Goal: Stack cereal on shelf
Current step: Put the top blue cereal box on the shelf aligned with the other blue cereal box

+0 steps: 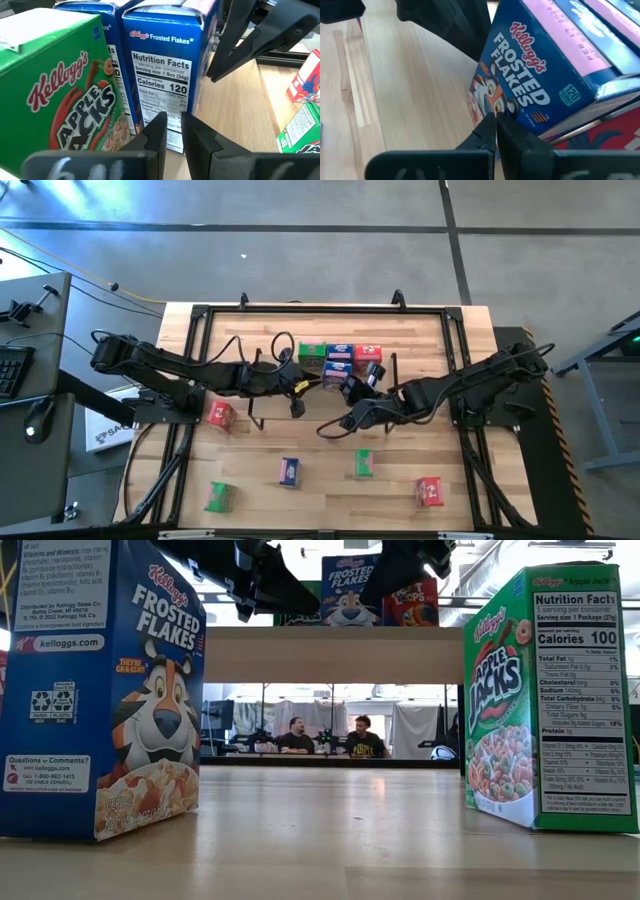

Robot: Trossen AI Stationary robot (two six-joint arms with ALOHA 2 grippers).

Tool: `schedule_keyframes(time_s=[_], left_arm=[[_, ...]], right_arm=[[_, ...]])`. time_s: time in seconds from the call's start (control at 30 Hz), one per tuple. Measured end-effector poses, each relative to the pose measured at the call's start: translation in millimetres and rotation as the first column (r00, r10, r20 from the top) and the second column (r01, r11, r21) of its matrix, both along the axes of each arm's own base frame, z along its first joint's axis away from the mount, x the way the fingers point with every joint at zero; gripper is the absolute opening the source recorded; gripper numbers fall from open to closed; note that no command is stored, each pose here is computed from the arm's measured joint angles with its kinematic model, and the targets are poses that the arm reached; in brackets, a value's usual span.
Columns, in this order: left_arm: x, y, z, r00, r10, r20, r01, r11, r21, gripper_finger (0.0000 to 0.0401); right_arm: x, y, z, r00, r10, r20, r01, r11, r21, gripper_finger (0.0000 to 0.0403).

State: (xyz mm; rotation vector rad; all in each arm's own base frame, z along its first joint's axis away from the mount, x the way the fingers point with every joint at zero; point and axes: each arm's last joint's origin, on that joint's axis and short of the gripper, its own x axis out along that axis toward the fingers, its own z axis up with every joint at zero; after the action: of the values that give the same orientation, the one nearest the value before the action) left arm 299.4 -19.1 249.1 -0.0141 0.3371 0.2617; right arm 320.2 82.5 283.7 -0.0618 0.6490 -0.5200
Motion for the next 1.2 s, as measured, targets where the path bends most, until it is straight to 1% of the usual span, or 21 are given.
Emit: schedule_keyframes(time_s=[0.47, 0.77, 1.03, 1.2], left_arm=[[0.5, 5.2, 0.6, 1.0, 0.014, 0.007, -0.014, 1.0, -0.002, 0.0046], [1.4, 4.9, 2.1, 1.0, -0.003, 0.025, 0.004, 1.0, -0.01, 0.0046], [7.5, 4.3, -5.8, 1.0, -0.006, 0.016, 0.007, 1.0, -0.01, 0.0046], [8.8, 4.3, -4.3, 0.999, -0.007, 0.037, 0.006, 1.0, 0.003, 0.0046]], right_arm=[[-0.5, -0.9, -0.3, 1.0, -0.001, -0.007, 0.001, 1.0, 0.004, 0.0002], [-2.7, -1.2, -1.8, 1.0, 0.0, -0.031, 0.001, 1.0, 0.014, 0.0002], [-3.3, -1.4, -2.1, 0.999, -0.005, -0.033, 0.006, 1.0, 0.018, 0.0002], [-3.3, -1.2, -2.2, 0.999, -0.003, -0.034, 0.003, 1.0, 0.022, 0.0002]])
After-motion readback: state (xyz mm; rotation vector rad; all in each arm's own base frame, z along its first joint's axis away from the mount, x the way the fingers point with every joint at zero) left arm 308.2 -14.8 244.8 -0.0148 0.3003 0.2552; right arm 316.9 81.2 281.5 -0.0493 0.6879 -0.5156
